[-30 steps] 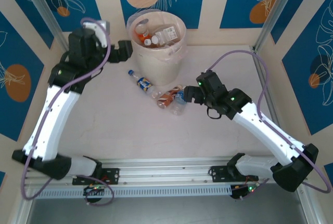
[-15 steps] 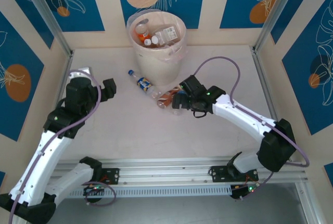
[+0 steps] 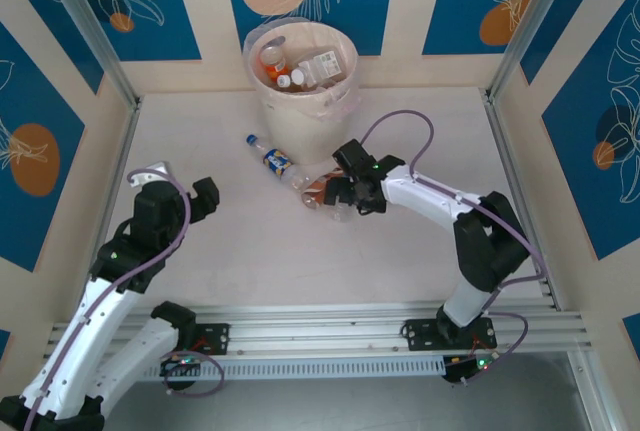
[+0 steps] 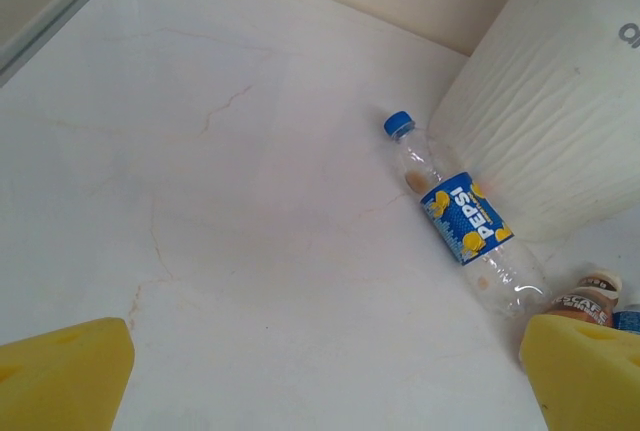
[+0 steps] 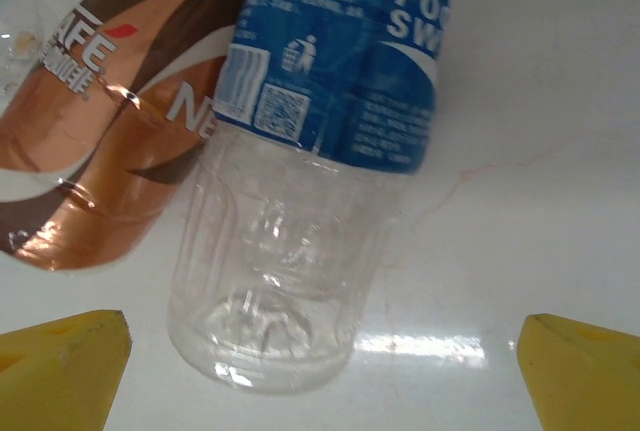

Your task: Put the plastic bottles in the bin

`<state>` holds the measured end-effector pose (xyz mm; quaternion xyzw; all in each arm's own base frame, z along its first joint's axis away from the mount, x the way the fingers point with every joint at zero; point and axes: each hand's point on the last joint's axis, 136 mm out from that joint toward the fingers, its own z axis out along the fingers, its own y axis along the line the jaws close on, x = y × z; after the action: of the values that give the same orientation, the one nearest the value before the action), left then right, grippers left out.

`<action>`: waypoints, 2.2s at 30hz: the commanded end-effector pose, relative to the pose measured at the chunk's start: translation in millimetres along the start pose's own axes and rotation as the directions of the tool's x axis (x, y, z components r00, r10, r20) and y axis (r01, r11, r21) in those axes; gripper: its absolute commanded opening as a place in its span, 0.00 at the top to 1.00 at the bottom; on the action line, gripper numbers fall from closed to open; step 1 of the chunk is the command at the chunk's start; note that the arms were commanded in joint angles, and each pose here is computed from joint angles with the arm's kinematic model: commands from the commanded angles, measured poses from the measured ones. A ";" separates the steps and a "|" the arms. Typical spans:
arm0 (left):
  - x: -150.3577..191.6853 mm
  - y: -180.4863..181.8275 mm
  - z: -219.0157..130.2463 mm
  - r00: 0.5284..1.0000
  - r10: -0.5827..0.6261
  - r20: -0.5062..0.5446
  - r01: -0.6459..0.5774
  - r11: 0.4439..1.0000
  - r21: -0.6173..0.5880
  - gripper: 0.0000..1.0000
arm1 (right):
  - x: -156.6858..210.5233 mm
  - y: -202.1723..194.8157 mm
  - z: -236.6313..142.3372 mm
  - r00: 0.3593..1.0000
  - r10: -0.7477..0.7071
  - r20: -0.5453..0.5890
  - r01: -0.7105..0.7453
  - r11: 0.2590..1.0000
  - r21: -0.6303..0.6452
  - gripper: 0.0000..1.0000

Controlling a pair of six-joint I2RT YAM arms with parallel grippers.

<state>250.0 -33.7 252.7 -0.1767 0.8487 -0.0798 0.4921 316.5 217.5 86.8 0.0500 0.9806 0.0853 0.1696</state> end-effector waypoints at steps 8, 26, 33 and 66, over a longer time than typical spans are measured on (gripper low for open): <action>5.8 4.1 4.1 1.000 -0.023 -0.007 0.023 1.000 -0.015 0.00 | -8.6 6.6 26.6 1.000 -0.001 -0.025 0.001 1.000 0.014 0.00; 6.0 -1.3 11.4 1.000 -0.018 -0.020 0.018 1.000 -0.010 0.00 | -2.4 -13.9 47.9 0.997 0.010 -0.070 -0.005 0.997 0.071 0.11; 5.8 0.5 10.4 1.000 -0.015 -0.015 0.015 1.000 -0.017 0.01 | -2.3 -11.9 48.6 0.997 0.010 -0.078 -0.005 0.998 0.065 0.14; 9.1 -0.1 13.5 0.999 -0.027 -0.021 0.027 1.000 -0.012 0.01 | -12.8 -24.6 52.8 0.998 -0.017 -0.068 0.021 0.998 0.059 0.30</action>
<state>256.7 -36.5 239.6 -0.1828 0.8548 -0.0769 0.4795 340.8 196.2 35.9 0.0490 0.9880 0.0507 0.1375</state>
